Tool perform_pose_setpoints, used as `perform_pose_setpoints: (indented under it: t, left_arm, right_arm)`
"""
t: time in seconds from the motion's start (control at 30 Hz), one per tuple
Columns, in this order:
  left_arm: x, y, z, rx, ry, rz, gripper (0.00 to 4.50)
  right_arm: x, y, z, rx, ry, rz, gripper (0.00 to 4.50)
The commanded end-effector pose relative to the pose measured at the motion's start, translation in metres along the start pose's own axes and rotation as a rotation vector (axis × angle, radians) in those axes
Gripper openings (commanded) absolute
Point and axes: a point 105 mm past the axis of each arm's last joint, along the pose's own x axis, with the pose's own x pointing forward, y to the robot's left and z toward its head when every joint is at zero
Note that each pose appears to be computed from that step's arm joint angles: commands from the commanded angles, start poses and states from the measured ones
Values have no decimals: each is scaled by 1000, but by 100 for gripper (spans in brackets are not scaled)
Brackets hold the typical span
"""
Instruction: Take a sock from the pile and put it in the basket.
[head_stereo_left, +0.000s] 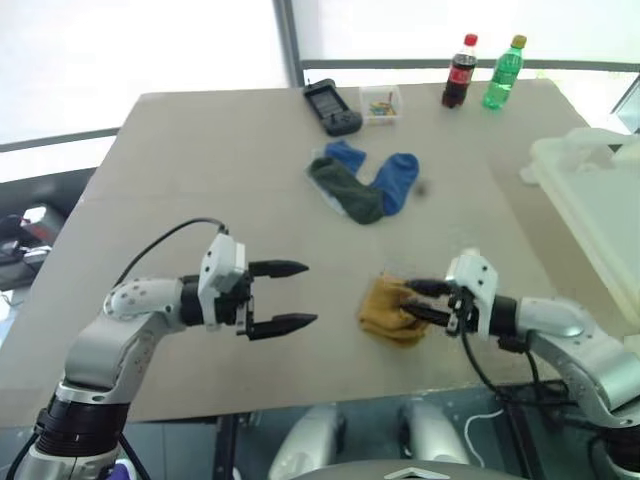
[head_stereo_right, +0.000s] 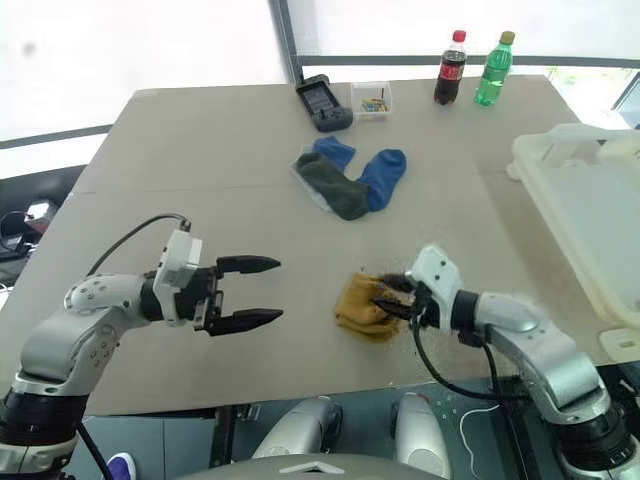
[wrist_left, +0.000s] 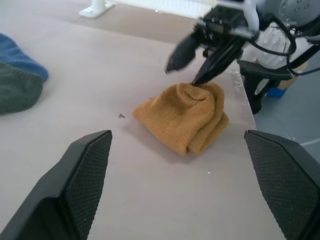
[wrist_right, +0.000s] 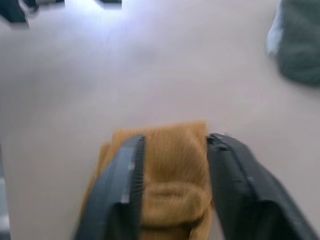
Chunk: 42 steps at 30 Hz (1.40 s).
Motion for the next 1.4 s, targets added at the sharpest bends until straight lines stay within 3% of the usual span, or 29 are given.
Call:
perform_pose_setpoints:
  t: [0.03,0.63,0.73,0.77,0.8,0.83,0.87,1.0,1.17,1.4]
  left_arm:
    - [-5,-4,2,41,15,-10,450]
    - [-8,-10,-3,34,26,38,450]
    - [-7,-11,-3,35,23,45,450]
    - [-7,-11,-3,36,22,46,450]
    - [-7,-11,-3,37,20,48,450]
    - [-6,-11,-2,40,18,51,450]
    - [-6,-11,-2,43,15,53,450]
    - [-4,-9,1,56,-6,56,450]
    - [0,-6,1,70,-31,55,450]
    - [8,-2,0,74,-60,54,450]
  right_arm:
    - [-1,-1,10,0,-14,-21,376]
    - [22,9,-85,-34,379,92,376]
    - [24,9,-88,-40,376,85,316]
    - [25,7,-88,-44,372,75,276]
    - [25,5,-86,-45,366,61,270]
    - [25,3,-84,-43,359,56,201]
    - [24,3,-81,-44,350,59,189]
    - [19,0,-60,-20,263,50,15]
    - [4,-13,-27,15,144,0,1]
    - [-11,-20,-4,71,49,-31,1]
